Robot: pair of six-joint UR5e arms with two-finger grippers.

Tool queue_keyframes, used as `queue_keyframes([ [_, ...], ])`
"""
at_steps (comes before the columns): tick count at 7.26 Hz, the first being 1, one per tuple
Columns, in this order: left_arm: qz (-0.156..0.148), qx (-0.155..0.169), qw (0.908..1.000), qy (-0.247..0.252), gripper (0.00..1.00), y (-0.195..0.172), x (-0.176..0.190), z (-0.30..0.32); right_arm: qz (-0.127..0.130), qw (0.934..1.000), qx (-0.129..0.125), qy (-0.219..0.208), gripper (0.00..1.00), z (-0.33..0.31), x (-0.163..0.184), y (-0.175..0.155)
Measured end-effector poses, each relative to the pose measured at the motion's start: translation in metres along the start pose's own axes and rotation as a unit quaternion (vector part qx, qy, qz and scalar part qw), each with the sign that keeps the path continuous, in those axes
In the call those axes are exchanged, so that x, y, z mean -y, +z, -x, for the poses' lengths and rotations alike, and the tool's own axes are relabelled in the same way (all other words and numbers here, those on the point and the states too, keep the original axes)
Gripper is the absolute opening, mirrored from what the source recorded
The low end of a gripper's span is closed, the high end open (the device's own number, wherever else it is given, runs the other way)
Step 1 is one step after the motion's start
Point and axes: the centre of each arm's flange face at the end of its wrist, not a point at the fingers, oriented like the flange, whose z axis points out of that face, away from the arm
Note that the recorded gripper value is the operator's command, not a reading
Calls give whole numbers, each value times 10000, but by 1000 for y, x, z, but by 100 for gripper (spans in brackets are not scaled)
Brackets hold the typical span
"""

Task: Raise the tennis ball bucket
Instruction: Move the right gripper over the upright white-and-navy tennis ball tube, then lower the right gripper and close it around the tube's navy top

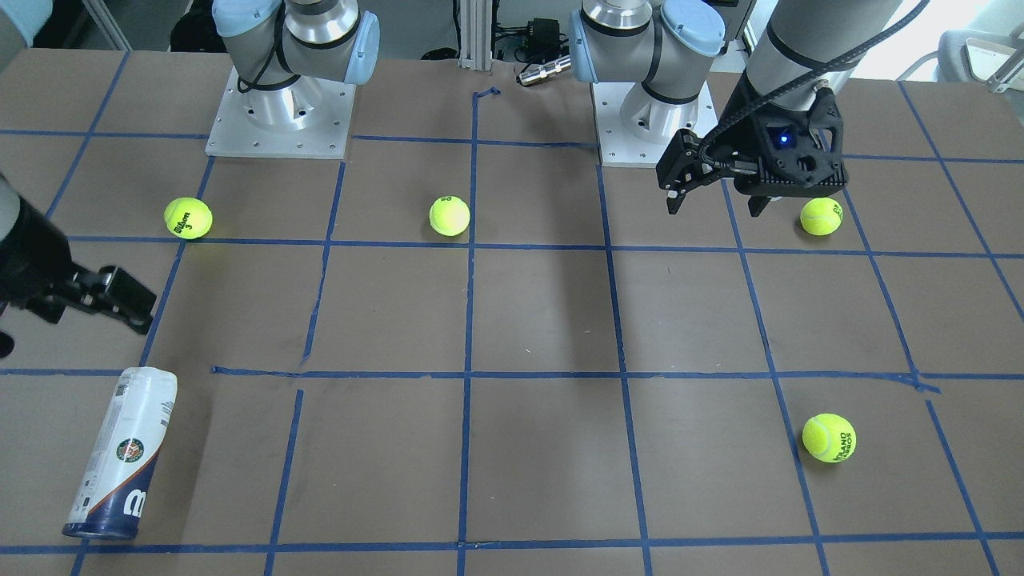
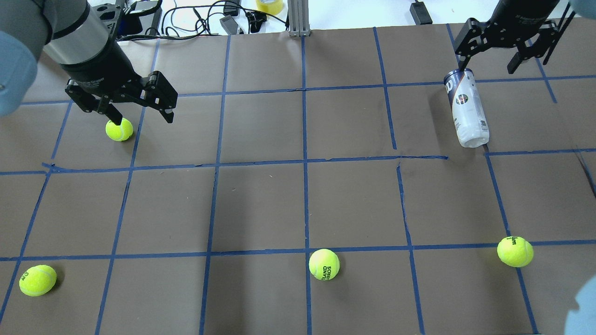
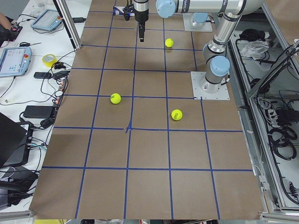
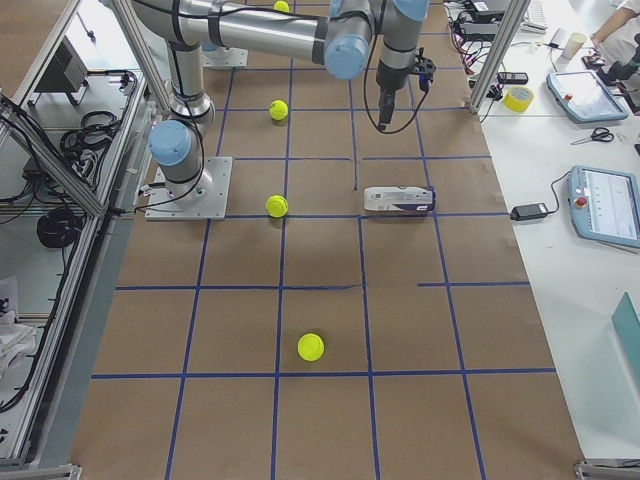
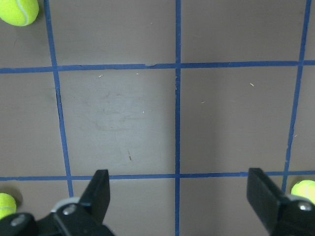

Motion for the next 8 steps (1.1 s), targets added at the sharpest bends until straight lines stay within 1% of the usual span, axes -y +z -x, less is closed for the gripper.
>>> queue_keyframes([
  [1, 9, -4, 10000, -7, 100, -1, -1, 1, -45, 9999, -84, -57, 100, -10, 35, 46],
  [2, 22, -24, 10000, -5, 100, -2, -3, 0, -15, 9999, -118, -88, 100, -18, 59, 92],
  [3, 26, -50, 10000, -1, 100, -3, -5, -1, -21, 9998, -134, -137, 100, -28, 77, 129],
  [4, 26, -63, 10000, 1, 100, -4, -6, -2, -9, 9997, -136, -224, 100, -36, 88, 157],
  [5, 28, -67, 10000, 3, 100, -4, -6, -2, 10, 9995, -137, -295, 100, -40, 93, 176],
  [8, 49, -42, 10000, 4, 100, -3, -7, -2, 254, 9989, -96, -390, 100, -43, 95, 216],
])
